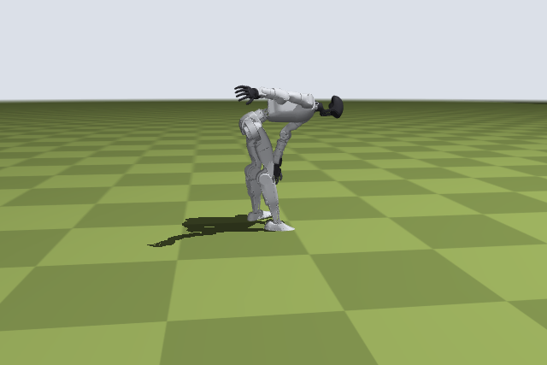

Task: In place motions

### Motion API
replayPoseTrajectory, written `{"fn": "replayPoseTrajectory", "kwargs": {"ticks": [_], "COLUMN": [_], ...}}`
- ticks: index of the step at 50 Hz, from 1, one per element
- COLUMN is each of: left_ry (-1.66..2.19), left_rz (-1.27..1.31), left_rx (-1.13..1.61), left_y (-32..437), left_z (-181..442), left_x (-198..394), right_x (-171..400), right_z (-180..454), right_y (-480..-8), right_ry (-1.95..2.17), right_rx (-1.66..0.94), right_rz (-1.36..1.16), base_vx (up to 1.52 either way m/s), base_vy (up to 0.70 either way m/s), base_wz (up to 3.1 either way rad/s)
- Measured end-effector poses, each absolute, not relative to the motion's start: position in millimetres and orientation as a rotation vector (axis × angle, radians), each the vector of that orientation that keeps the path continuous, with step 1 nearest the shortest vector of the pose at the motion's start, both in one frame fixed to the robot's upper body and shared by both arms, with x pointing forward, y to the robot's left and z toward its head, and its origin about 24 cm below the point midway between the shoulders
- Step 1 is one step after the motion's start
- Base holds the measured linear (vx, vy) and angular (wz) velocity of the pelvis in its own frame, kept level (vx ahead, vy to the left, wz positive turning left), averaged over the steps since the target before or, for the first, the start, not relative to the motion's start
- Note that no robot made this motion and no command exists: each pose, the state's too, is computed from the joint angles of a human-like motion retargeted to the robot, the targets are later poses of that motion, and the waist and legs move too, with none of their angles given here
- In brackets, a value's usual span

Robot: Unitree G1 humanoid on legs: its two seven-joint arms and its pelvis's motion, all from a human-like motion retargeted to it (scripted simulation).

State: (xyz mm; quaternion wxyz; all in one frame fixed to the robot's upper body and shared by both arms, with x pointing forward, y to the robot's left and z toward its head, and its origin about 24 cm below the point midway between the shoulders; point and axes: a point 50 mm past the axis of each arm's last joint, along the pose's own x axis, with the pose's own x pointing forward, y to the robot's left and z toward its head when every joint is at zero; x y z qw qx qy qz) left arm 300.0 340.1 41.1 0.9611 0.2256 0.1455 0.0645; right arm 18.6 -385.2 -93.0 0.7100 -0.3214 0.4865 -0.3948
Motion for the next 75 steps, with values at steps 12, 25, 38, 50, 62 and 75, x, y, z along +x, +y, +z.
{"fn": "replayPoseTrajectory", "kwargs": {"ticks": [12,25,38,50,62,75], "left_ry": [0.77,1.06,1.058,0.967,0.967,1.076], "left_rz": [-0.007,-0.196,-0.462,-0.531,-0.472,-0.251], "left_rx": [0.04,0.065,0.472,0.711,0.492,0.181], "left_y": [255.4,237.5,248.9,243.0,208.6,204.5], "left_z": [-118.6,-148.7,-147.2,-148.1,-155.2,-161.9], "left_x": [154.6,44.7,66.3,77.6,81.5,44.9], "right_x": [126.4,217.0,201.5,218.1,206.1,171.8], "right_z": [-96.5,25.3,178.6,230.2,147.6,-61.0], "right_y": [-348.5,-423.8,-504.1,-501.2,-494.7,-374.4], "right_ry": [0.857,0.518,0.289,0.221,0.371,0.808], "right_rx": [-0.733,-0.842,-0.743,-0.796,-0.784,-0.834], "right_rz": [-0.551,-0.684,-1.115,-1.201,-0.976,-0.431], "base_vx": [0.03,0.13,0.24,0.13,-0.06,-0.15], "base_vy": [0.05,-0.05,-0.29,-0.07,-0.01,0.16], "base_wz": [0.87,0.99,0.26,-0.09,0.14,-0.32]}}
